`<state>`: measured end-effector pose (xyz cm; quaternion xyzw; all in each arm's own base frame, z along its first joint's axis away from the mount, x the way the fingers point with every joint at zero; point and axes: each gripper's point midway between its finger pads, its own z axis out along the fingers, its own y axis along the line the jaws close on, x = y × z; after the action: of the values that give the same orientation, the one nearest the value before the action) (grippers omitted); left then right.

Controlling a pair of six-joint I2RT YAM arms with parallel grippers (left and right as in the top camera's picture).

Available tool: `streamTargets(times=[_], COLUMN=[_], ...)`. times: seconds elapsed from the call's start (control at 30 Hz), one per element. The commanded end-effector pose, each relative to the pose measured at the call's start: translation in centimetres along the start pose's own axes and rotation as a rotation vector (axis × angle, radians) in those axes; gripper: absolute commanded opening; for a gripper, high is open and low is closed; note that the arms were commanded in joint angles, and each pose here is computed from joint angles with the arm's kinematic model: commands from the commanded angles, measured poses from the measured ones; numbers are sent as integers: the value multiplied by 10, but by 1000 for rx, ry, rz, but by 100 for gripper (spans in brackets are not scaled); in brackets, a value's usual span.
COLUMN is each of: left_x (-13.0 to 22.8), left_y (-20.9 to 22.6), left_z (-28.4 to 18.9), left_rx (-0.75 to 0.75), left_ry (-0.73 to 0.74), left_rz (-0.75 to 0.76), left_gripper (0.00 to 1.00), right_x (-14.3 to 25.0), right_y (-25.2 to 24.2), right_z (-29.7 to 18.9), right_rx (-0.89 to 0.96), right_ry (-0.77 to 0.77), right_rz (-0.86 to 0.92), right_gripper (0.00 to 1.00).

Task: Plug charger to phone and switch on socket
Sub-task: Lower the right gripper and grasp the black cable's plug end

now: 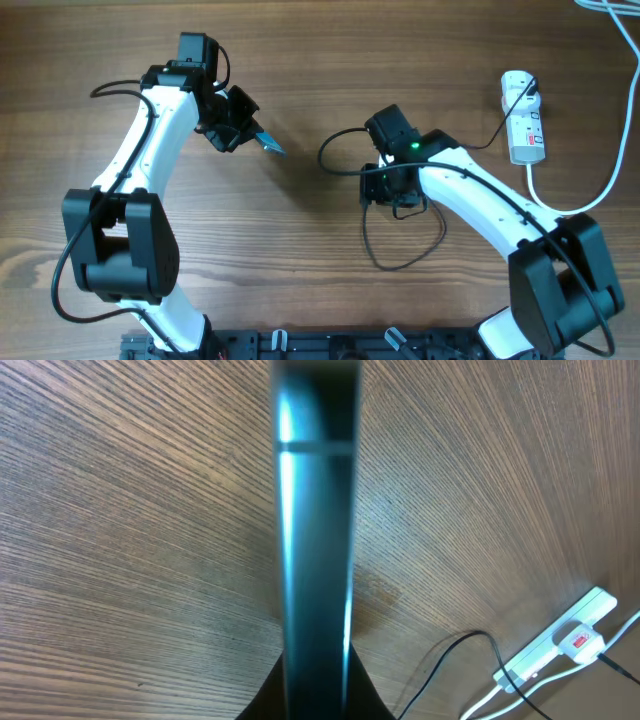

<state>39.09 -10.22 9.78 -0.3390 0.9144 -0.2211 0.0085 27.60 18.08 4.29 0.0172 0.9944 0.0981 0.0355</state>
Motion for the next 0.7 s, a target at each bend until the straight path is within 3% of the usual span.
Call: streamTargets(times=[0.0, 0.4, 0.67], left_x=[0, 0, -2], left_y=[-9, -9, -10], left_z=[-12, -12, -12], left_rx=[27, 27, 34], left_ry=[-25, -25, -31], left_rz=[36, 37, 40], left_gripper=[4, 4, 4], right_x=[4, 15, 13], right_y=[-2, -11, -10], right_z=[8, 53, 55], right_rx=[76, 187, 183], right_ry=[-23, 40, 37], right_rz=[-15, -1, -1], right_gripper=[54, 54, 46])
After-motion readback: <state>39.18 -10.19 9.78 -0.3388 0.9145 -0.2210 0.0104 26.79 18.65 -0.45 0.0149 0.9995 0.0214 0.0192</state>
